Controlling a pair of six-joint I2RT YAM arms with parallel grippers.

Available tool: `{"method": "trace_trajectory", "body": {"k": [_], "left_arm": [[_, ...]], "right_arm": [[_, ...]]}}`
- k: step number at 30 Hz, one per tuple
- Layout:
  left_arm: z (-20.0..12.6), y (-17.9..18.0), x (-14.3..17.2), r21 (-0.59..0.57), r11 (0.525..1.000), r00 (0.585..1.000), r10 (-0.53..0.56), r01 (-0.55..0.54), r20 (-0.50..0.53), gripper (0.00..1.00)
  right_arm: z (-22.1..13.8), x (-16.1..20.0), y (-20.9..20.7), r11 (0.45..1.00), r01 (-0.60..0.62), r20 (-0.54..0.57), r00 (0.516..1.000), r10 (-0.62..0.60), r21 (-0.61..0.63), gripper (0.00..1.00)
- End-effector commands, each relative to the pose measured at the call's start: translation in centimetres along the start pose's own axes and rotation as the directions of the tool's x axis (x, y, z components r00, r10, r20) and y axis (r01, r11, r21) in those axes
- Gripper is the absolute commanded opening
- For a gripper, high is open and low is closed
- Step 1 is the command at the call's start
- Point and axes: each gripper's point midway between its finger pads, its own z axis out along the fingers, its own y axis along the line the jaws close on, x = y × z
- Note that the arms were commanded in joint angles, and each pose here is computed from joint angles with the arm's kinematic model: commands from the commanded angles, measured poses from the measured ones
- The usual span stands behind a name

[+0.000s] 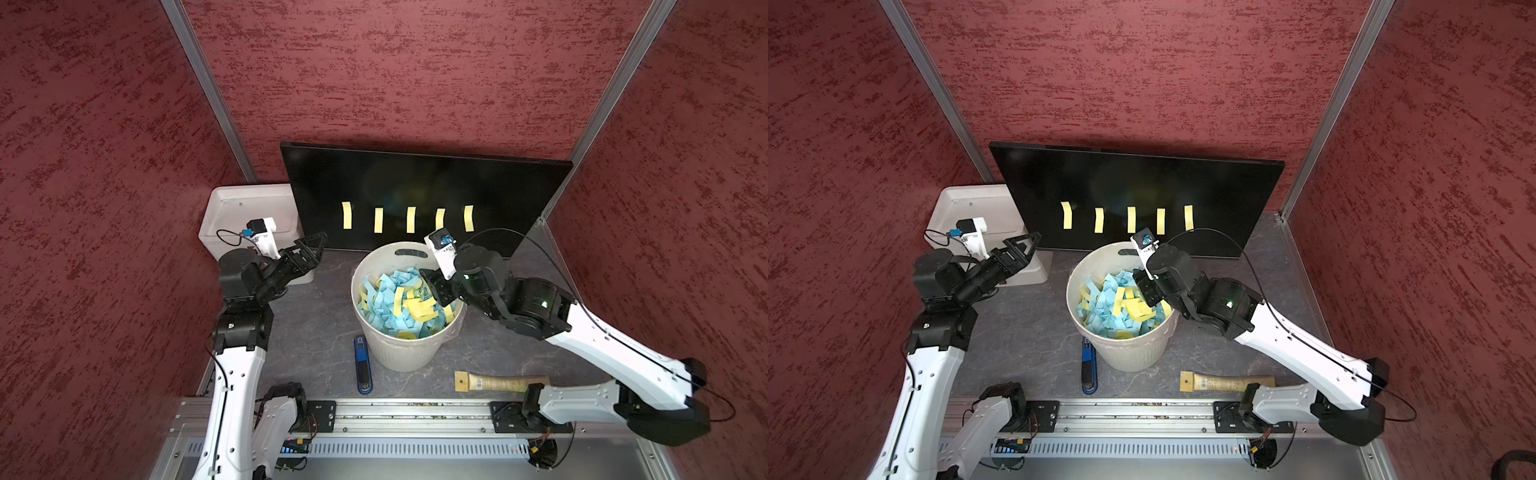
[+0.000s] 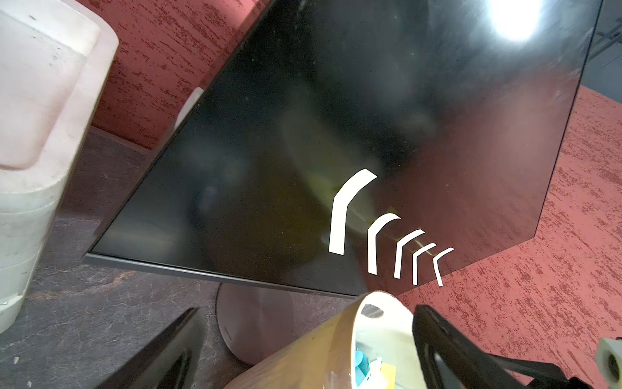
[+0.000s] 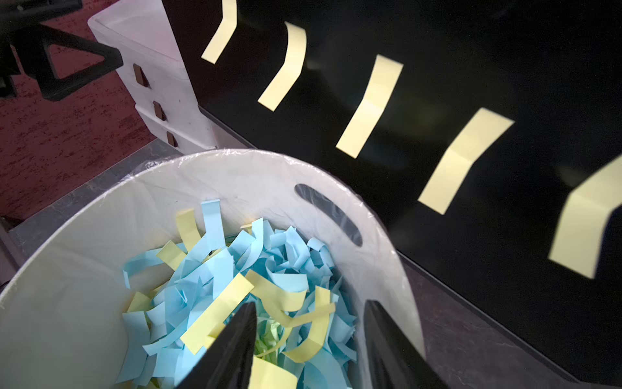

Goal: Remove the sticky note from the monitor
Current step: Place the sticky note in the trash bin, then tear off the sticky note from the monitor.

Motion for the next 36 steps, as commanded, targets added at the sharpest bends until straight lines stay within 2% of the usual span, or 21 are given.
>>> {"method": "trace_trajectory", "body": {"k": [1, 11, 19, 25, 30, 36], "left_arm": [[-0.4, -0.3, -0.3, 0.011, 1.0, 1.0, 0.016, -0.016, 0.018, 1.0], [-0.3, -0.3, -0.2, 0.011, 1.0, 1.0, 0.014, -0.014, 0.016, 1.0], [-0.3, -0.3, -0.3, 0.011, 1.0, 1.0, 0.014, -0.014, 0.017, 1.0], [-0.4, -0.4, -0.3, 0.014, 1.0, 1.0, 0.016, -0.016, 0.017, 1.0], [-0.4, -0.4, -0.3, 0.015, 1.0, 1.0, 0.017, -0.017, 0.017, 1.0], [-0.4, -0.4, -0.3, 0.015, 1.0, 1.0, 0.016, -0.017, 0.017, 1.0]], "right_arm": [[-1.2, -1.5, -1.6, 0.997, -0.053, 0.088, 0.995, 0.048, 0.062, 0.64], [-3.6, -3.2, -4.2, 0.974, -0.225, 0.225, 0.95, 0.218, 0.005, 0.97], [-3.6, -3.1, -7.7, 0.923, -0.384, 0.27, 0.886, 0.377, -0.026, 0.98], [-2.9, -2.2, -10.4, 0.833, -0.547, 0.274, 0.792, 0.546, -0.079, 0.98], [-1.7, -1.2, -12.6, 0.724, -0.676, 0.243, 0.686, 0.685, -0.134, 0.98], [0.1, -0.4, -14.1, 0.597, -0.776, 0.192, 0.566, 0.802, -0.205, 0.98]]}}
